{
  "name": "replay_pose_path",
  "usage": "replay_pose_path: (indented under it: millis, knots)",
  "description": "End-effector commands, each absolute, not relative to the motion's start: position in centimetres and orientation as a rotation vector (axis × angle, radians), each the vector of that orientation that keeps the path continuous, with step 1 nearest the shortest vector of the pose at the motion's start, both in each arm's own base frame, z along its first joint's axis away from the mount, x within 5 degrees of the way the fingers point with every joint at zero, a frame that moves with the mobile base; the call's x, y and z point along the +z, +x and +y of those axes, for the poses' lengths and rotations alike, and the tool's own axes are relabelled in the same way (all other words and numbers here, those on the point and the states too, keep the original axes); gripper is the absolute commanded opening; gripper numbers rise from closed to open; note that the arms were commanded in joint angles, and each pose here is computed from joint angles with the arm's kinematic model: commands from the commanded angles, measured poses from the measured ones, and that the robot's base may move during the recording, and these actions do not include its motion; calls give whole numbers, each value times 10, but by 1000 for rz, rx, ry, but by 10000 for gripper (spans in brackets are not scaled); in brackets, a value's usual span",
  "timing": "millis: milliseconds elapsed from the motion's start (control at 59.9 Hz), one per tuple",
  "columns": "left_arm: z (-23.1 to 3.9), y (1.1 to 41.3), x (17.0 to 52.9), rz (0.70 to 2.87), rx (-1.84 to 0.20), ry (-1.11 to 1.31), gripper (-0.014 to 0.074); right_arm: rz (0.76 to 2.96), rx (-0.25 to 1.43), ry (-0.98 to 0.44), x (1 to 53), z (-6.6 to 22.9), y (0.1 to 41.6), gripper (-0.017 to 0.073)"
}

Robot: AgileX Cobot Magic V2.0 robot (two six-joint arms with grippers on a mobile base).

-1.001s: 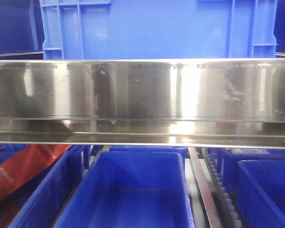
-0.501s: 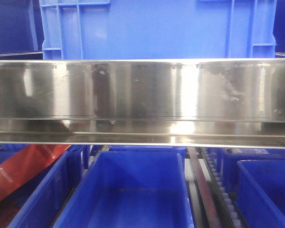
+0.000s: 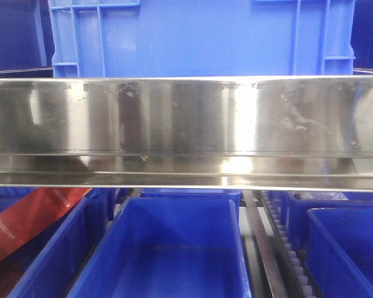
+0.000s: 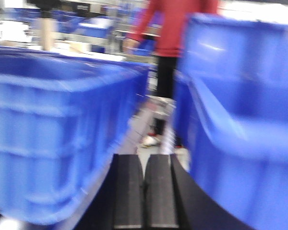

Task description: Place cylindrical capacitor in blue bin on shelf

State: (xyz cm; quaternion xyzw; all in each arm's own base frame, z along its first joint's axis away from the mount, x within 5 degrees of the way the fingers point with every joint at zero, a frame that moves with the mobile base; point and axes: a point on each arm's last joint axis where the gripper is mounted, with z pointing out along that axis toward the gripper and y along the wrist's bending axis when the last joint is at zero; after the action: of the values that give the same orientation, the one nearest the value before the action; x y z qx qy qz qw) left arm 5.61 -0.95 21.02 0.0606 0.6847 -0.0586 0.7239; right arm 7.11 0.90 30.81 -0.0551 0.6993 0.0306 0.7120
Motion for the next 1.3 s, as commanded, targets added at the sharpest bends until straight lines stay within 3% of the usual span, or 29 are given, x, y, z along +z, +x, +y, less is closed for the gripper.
replay_pose_path:
  millis: [0, 467, 1285]
  knots:
    - [-9, 55, 213, 1486, -137, 127, -111, 1508, 56, -53, 291, 5, 65, -132]
    - [-9, 55, 213, 1486, -137, 127, -111, 1515, -23, 57, 211, -3, 56, -132]
    - [-9, 55, 213, 1486, -137, 127, -111, 1482, -24, 63, 213, -3, 56, -132]
